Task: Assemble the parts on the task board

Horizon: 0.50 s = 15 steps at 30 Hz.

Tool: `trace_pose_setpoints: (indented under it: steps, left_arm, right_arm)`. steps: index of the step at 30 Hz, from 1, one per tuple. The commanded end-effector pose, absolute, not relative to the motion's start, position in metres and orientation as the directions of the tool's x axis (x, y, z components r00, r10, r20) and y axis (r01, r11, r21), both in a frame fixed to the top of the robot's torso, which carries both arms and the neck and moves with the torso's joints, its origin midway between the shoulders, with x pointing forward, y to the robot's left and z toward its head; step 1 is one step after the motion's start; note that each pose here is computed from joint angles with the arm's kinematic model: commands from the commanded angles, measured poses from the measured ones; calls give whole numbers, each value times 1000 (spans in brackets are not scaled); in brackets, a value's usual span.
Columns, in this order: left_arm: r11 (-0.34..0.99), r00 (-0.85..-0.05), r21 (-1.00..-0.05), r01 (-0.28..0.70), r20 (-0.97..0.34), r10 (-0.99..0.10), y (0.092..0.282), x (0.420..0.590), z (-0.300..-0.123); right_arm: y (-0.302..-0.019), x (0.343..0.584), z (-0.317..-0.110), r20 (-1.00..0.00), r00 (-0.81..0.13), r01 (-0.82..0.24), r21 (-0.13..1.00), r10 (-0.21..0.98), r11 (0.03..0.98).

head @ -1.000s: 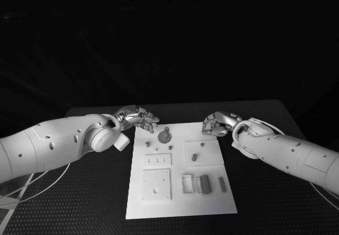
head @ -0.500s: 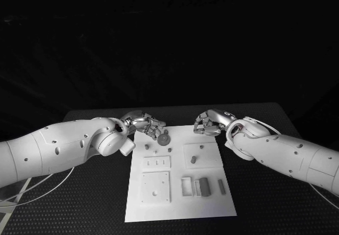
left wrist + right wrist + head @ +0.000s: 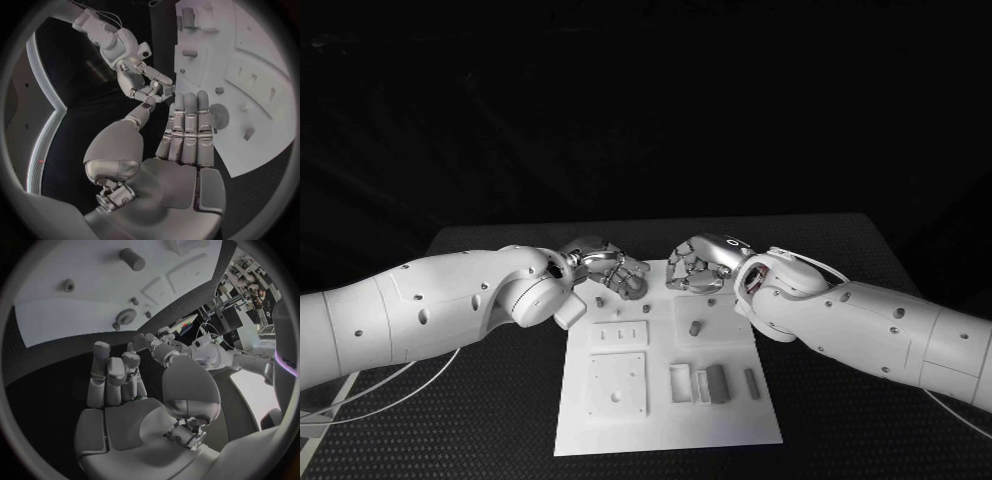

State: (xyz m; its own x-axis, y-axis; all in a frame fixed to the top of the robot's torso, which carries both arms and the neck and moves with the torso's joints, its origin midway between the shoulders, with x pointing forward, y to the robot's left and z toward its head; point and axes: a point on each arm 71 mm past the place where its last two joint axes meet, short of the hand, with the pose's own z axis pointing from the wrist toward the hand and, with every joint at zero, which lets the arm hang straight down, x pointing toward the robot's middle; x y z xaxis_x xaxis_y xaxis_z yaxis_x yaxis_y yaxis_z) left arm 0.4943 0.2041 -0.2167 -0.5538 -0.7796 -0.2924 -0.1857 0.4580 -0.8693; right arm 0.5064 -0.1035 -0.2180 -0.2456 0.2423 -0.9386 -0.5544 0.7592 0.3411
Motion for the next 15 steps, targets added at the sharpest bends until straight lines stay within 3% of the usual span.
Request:
trace_pose_setpoints:
  steps: [1,15]
  left_arm:
    - [514,-596,-833,-205,-310,-741,197,491,-220]
    - [560,-642,-805,-196,-327,-694,185,486,-223]
  right_arm:
    - [-98,503,-219,-955,-233,-560,288,185,777]
    - [-78,491,-217,-949,-260,-599,302,177,742]
